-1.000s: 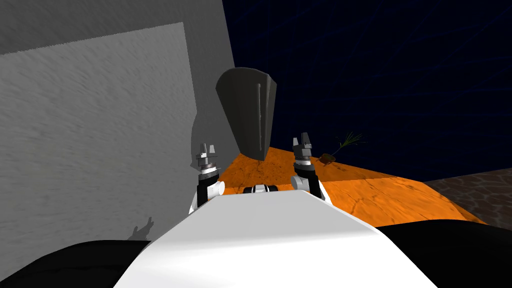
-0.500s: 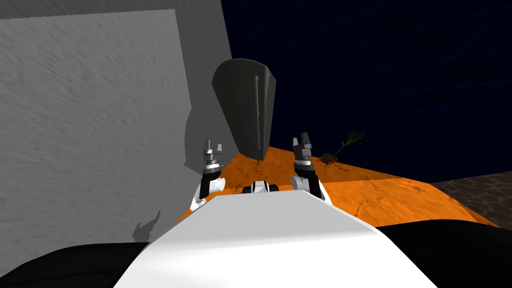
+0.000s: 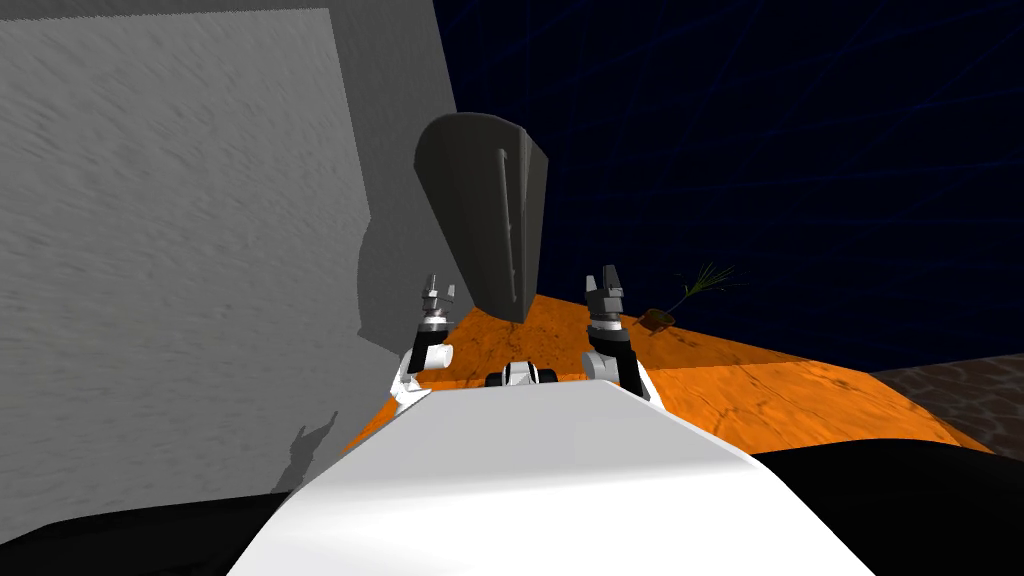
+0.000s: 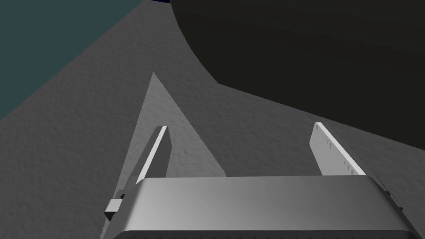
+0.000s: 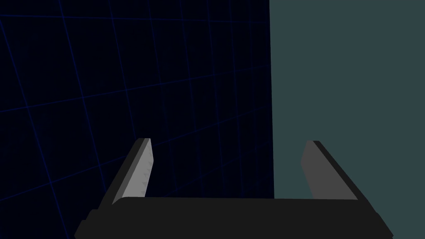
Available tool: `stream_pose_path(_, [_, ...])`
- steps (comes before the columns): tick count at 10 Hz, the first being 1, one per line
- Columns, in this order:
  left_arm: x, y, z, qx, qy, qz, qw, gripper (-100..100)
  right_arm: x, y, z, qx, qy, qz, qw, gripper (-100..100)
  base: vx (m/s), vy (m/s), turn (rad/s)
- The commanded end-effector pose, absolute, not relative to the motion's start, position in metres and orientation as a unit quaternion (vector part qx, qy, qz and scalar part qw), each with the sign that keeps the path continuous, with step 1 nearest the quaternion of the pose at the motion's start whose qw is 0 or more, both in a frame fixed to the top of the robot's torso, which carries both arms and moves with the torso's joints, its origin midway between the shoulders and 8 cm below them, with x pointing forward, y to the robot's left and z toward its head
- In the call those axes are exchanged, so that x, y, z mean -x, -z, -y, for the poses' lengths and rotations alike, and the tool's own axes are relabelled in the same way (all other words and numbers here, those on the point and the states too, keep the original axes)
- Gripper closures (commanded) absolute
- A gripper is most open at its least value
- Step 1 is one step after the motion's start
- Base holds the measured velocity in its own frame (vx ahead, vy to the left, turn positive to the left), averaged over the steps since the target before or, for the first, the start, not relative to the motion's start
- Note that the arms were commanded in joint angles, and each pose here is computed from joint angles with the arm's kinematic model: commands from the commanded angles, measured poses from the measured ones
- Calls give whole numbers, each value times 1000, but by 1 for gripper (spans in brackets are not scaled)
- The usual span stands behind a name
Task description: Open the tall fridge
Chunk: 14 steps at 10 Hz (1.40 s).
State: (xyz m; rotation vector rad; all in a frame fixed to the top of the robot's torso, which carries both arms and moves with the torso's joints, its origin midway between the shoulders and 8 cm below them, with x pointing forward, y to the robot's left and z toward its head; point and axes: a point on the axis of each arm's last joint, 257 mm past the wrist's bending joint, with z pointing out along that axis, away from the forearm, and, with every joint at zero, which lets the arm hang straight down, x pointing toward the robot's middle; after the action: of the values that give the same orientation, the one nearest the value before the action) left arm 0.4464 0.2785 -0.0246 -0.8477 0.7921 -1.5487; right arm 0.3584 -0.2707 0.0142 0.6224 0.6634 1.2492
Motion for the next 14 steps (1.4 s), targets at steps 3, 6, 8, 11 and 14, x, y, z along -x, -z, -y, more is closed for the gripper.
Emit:
stream_pose_path(3, [-489, 42, -271, 395, 672, -359, 513, -100, -358, -14, 271, -281, -564, -300, 716, 0, 43, -93, 6])
stream_pose_path(6, [-507, 39, -266, 402, 679, -364, 495, -100, -358, -14, 271, -281, -564, -300, 716, 0, 51, -91, 7])
stream_pose_path(8, [-524, 41, -264, 415, 680, -371, 477, -100, -358, -14, 271, -281, -564, -300, 716, 0, 59, -89, 8])
stream_pose_path(11, [-555, 50, -267, 447, 674, -383, 445, -100, -358, -14, 271, -281, -564, -300, 716, 0, 52, -95, 6])
stream_pose_path(14, [-572, 44, -267, 457, 675, -385, 433, -100, -358, -14, 271, -281, -564, -300, 716, 0, 49, -102, 7])
